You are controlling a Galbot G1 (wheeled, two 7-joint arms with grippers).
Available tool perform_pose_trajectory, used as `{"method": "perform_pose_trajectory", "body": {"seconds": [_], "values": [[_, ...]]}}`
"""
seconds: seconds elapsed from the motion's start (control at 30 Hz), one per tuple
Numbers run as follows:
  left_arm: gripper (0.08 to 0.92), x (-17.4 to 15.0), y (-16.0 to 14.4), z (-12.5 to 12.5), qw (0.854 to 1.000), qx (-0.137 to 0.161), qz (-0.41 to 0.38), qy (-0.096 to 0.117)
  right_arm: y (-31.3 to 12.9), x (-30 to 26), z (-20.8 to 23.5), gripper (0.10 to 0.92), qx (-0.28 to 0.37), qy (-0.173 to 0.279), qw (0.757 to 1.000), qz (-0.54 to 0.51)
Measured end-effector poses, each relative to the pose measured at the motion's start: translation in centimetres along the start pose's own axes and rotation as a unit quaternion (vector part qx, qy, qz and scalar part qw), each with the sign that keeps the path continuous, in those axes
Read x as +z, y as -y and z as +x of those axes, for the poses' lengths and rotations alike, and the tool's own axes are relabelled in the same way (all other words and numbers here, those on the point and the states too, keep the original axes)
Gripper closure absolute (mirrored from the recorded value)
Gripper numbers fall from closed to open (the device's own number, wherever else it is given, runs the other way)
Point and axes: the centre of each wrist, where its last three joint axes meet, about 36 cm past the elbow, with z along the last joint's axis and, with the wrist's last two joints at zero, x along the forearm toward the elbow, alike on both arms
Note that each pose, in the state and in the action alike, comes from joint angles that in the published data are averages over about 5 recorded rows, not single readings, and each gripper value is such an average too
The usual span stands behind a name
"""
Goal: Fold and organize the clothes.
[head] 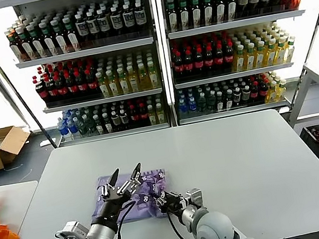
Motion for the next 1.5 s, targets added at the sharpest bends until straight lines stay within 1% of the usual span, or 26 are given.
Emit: {"method": "perform_pose_trajectory", "body": {"seconds": [0.1,0.2,0.27,0.63,0.77,1.03,1.17,1.33,1.43,1.5], "values": [[0.177,-0.1,-0.1,0.1,1.0,-0.001,-0.003,0.003,0.6,0.1,0.8,0.792,0.001,-0.002,1.0,0.005],[0.177,-0.1,-0.1,0.2,1.0,-0.001,-0.005,0.005,1.5,0.0,1.9,0.852,0.004,-0.004,1.0,0.01],[0.177,-0.1,-0.1,0.3,1.0,-0.002,-0.006,0.006,2.3,-0.2,2.9,0.863,0.01,-0.004,1.0,0.016],[0.177,0.3,0.0,0.4,1.0,0.001,-0.005,0.007,9.4,-1.1,10.2,0.857,0.06,0.001,0.995,0.08],[0.177,0.4,0.2,0.2,1.0,0.002,-0.002,0.007,11.0,-1.6,11.9,0.78,0.08,0.012,0.991,0.104],[0.177,0.6,-0.1,0.2,1.0,-0.001,-0.002,0.004,12.2,-2.4,12.9,0.546,0.111,0.052,0.983,0.136],[0.177,0.6,-0.1,0.4,1.0,-0.001,0.0,0.005,11.7,-3.1,12.6,0.434,0.127,0.083,0.978,0.145],[0.177,0.5,-0.1,0.5,1.0,0.0,-0.002,0.006,10.1,-3.7,11.6,0.287,0.134,0.116,0.972,0.152],[0.177,0.5,-0.2,0.6,1.0,0.0,-0.002,0.006,9.2,-3.4,10.7,0.222,0.133,0.124,0.972,0.152],[0.176,0.5,-0.2,0.7,1.0,-0.001,-0.001,0.005,8.7,-2.8,10.0,0.206,0.132,0.122,0.972,0.148]]}}
